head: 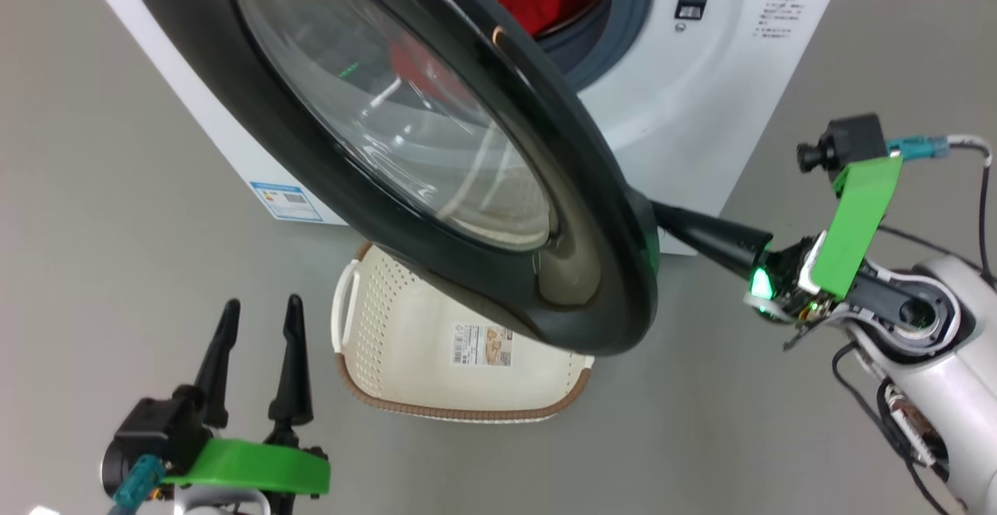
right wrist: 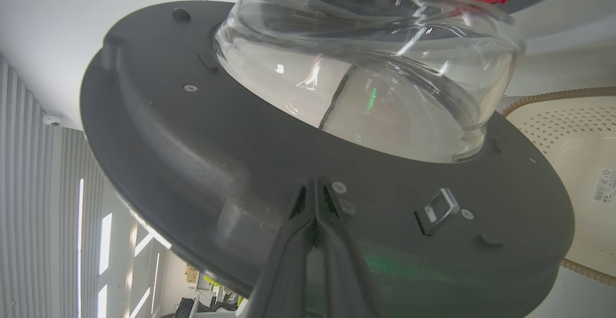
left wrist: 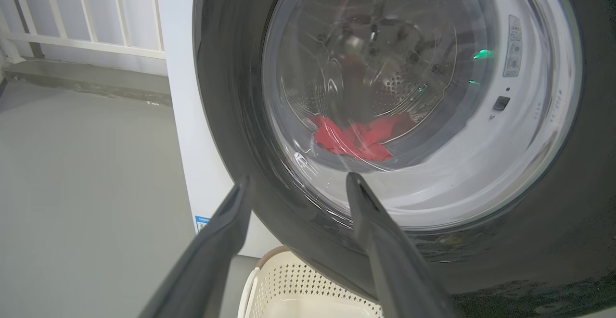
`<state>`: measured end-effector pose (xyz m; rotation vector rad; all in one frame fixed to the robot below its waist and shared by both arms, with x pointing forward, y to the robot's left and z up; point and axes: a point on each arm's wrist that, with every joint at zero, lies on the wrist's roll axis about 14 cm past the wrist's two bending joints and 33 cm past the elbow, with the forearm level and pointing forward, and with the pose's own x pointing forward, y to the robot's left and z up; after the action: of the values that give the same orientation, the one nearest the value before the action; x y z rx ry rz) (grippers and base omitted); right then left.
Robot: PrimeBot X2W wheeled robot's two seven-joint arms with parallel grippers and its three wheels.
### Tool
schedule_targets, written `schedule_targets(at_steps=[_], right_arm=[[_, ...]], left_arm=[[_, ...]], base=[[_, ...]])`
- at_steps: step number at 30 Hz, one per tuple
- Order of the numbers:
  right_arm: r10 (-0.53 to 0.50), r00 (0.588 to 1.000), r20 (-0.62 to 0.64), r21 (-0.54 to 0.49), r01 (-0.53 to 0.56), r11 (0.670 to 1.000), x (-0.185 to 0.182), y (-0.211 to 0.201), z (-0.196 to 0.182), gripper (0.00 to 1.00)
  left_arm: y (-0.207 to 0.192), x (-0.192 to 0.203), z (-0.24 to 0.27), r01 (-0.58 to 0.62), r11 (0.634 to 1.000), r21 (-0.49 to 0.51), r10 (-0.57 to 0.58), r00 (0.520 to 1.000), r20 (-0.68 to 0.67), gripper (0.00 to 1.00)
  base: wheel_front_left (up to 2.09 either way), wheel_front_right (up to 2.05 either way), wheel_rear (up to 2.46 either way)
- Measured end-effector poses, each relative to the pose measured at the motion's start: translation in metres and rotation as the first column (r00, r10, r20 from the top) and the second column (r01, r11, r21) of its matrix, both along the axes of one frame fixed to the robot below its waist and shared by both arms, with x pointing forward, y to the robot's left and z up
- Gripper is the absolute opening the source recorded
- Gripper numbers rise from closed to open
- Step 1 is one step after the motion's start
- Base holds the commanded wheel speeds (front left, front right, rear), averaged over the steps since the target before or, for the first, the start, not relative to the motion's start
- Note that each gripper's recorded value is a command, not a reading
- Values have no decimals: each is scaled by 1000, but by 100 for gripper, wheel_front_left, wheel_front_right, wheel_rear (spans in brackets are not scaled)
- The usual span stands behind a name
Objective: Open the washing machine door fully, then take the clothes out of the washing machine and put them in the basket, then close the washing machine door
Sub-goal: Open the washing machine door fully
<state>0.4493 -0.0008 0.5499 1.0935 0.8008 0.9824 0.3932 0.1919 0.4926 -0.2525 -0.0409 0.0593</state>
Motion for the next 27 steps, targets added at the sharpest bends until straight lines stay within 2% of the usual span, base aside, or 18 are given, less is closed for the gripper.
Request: schedule_targets(at_steps=[16, 27], right_arm=[[146, 989, -26, -13, -146, 989, -44, 45, -7, 0], [256, 966, -24, 4, -256, 967, -70, 78, -4, 0]], left_arm=[[30, -37, 8, -90, 996, 2, 90, 996, 14, 100], [51, -62, 12, -166, 986, 5, 166, 986, 24, 100]], base=[[0, 0, 0], [0, 0, 0]])
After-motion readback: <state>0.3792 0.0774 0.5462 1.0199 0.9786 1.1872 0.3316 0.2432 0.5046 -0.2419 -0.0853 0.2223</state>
